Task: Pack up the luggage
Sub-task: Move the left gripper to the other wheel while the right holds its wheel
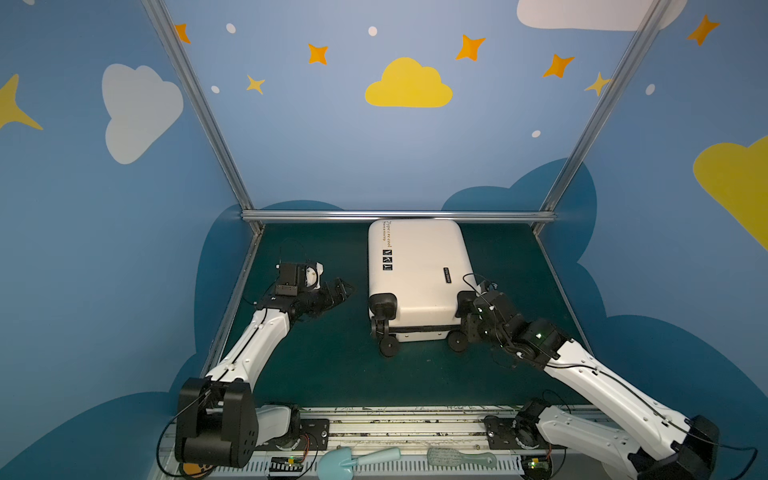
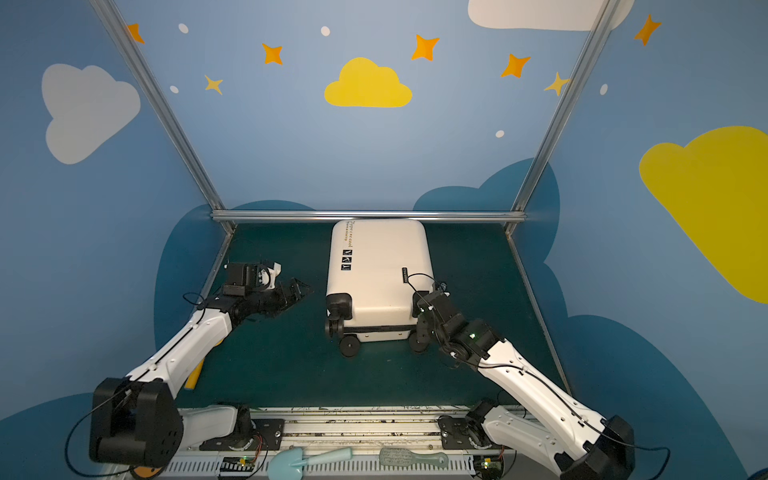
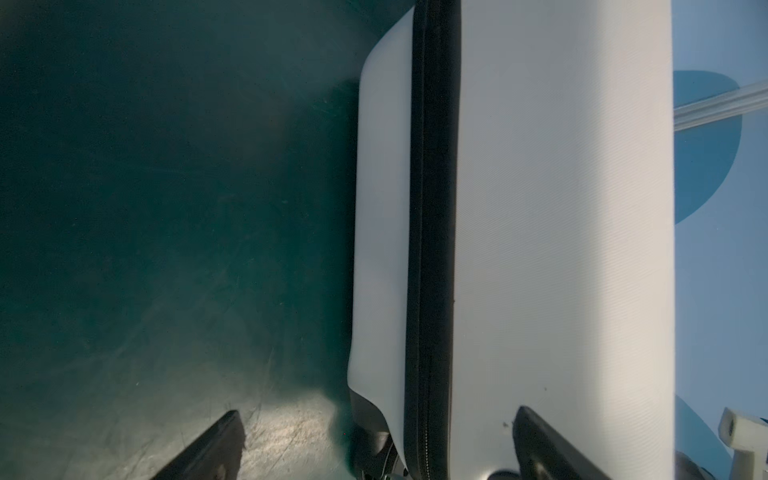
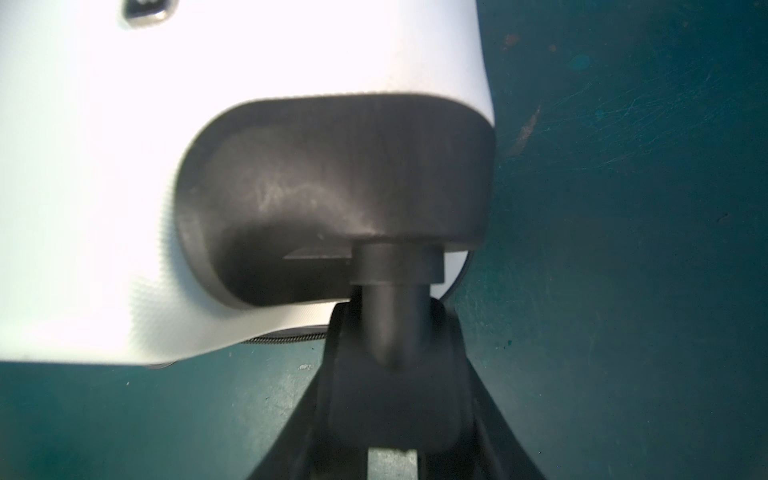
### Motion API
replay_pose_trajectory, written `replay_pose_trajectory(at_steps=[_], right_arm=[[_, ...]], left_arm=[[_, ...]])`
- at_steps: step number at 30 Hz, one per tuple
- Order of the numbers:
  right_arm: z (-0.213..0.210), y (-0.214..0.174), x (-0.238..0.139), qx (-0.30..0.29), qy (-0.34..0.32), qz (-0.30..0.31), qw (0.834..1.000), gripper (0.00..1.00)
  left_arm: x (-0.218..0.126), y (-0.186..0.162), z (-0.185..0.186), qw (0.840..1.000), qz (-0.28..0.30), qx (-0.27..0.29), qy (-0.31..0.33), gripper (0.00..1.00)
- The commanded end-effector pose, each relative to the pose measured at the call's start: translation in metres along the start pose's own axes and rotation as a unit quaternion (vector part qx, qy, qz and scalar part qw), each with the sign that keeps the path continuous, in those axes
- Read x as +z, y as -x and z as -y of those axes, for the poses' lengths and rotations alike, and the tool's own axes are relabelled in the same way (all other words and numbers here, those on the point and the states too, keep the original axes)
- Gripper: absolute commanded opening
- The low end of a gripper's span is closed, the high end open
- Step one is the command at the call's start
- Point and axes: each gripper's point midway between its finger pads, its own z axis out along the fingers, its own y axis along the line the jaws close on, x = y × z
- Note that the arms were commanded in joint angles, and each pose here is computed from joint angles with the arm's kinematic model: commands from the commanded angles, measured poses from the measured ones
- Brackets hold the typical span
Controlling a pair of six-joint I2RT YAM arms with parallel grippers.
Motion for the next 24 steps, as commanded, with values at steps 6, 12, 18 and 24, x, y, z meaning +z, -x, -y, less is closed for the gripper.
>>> replay_pose_trajectory(at_steps=[6,12,18,24], right_arm=[[0.005,-0.021,0.019,-0.002,-0.007,-0.035,0.999,0.0],[0.001,-0.023,0.019,-0.004,0.008,-0.037,0.999,0.0],[0.0,-0.032,0.021,0.002,0.016,-0.056,0.998,0.0],[-0.006,-0.035,0.021,0.004,0.032,-0.063,0.997,0.0]], left_arm=[[-0.005,-0.052,-0.012,1.0,0.007,0.007,-0.002,1.0],[0.009,-0.089,-0.018,0.998,0.017,0.06,-0.007,1.0],[0.021,-0.109,-0.016,0.988,0.077,0.13,-0.042,0.98],[0.022,-0.109,-0.005,0.965,0.129,0.221,-0.061,0.95]])
